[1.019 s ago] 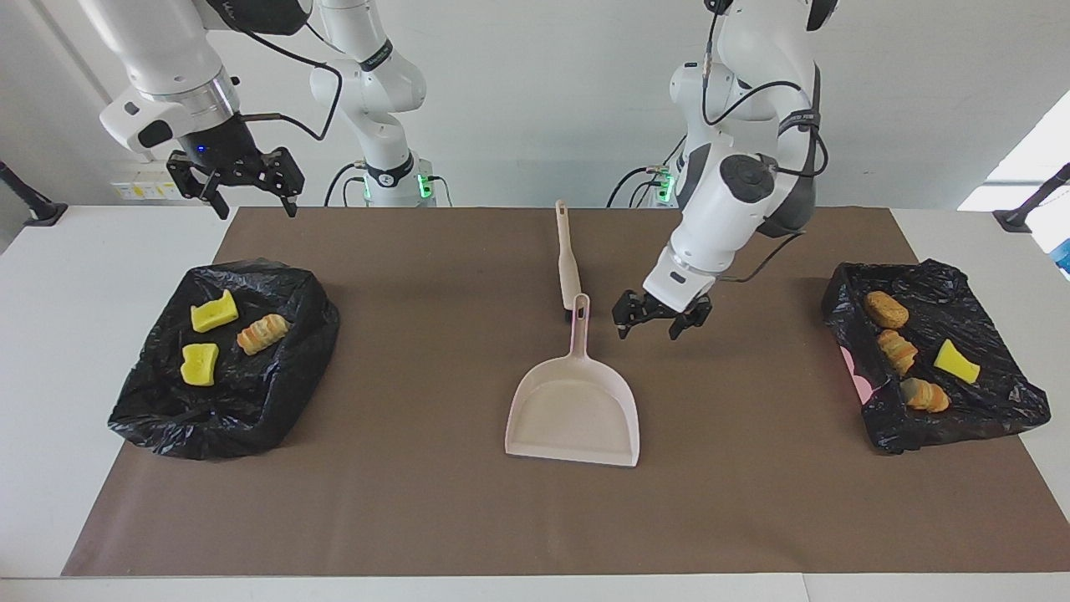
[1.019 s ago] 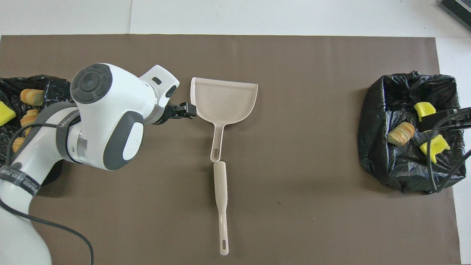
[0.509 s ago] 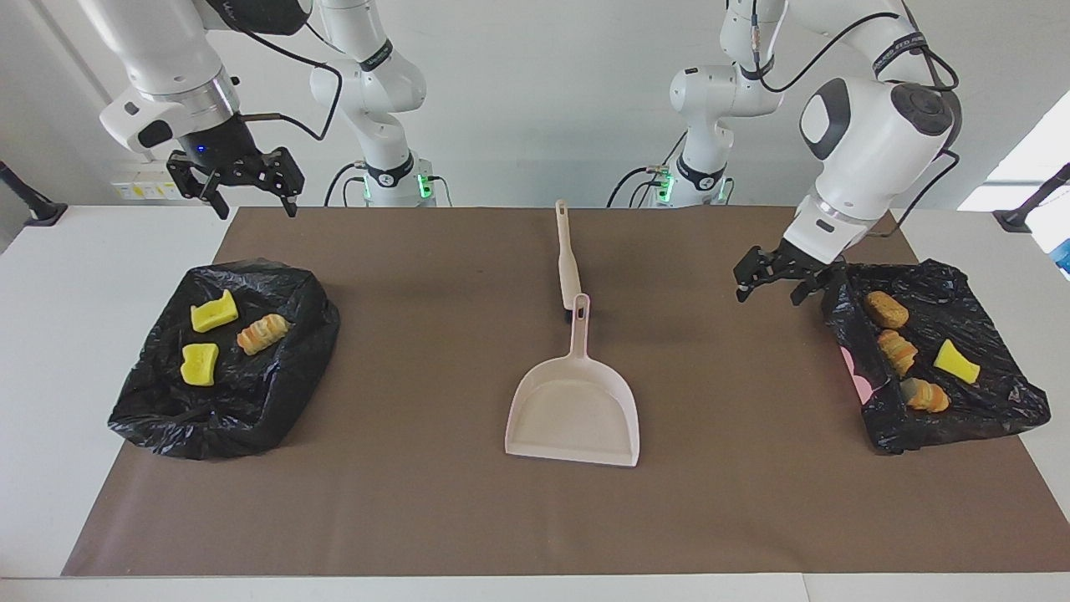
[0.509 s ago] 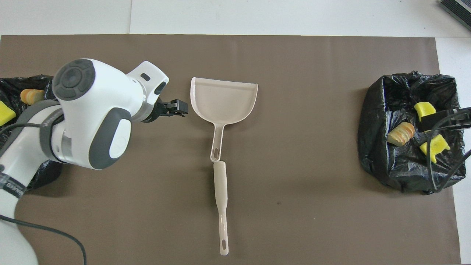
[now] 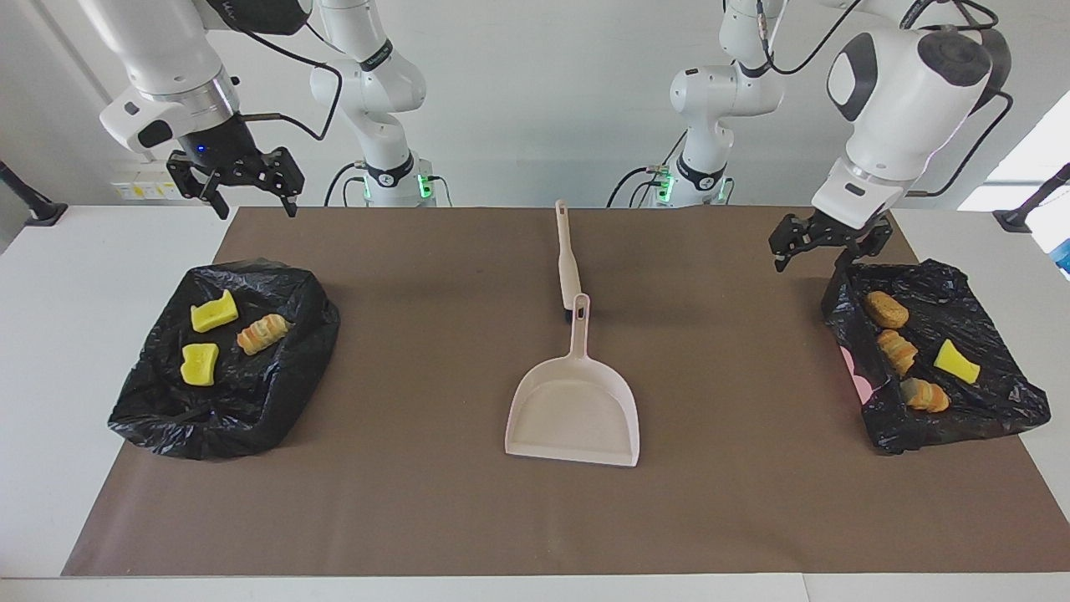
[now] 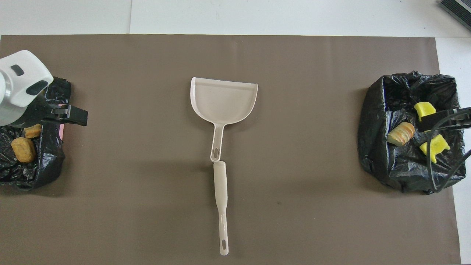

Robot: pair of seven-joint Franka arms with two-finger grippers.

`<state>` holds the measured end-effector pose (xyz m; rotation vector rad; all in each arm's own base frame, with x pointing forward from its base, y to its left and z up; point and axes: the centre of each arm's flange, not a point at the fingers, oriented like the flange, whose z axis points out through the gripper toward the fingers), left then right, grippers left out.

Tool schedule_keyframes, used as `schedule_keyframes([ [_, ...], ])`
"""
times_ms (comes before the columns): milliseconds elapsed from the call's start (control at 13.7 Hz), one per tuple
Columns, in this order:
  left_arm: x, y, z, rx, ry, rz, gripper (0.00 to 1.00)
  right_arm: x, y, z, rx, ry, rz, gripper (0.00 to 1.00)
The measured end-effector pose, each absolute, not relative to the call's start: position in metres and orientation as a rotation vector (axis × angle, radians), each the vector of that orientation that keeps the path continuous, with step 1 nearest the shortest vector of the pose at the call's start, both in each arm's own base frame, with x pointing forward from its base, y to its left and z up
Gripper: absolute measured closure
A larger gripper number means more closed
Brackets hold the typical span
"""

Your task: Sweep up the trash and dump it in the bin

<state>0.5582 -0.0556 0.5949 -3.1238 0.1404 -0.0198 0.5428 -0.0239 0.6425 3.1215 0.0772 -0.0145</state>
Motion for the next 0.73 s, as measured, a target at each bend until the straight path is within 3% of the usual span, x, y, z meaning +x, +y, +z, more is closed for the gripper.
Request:
schedule_keyframes([
  [728, 0.53, -0.045, 0.678, -3.129, 0.115, -0.117, 0.0, 0.543, -0.024, 0.643, 3.121, 0.077, -0.015, 0.0],
])
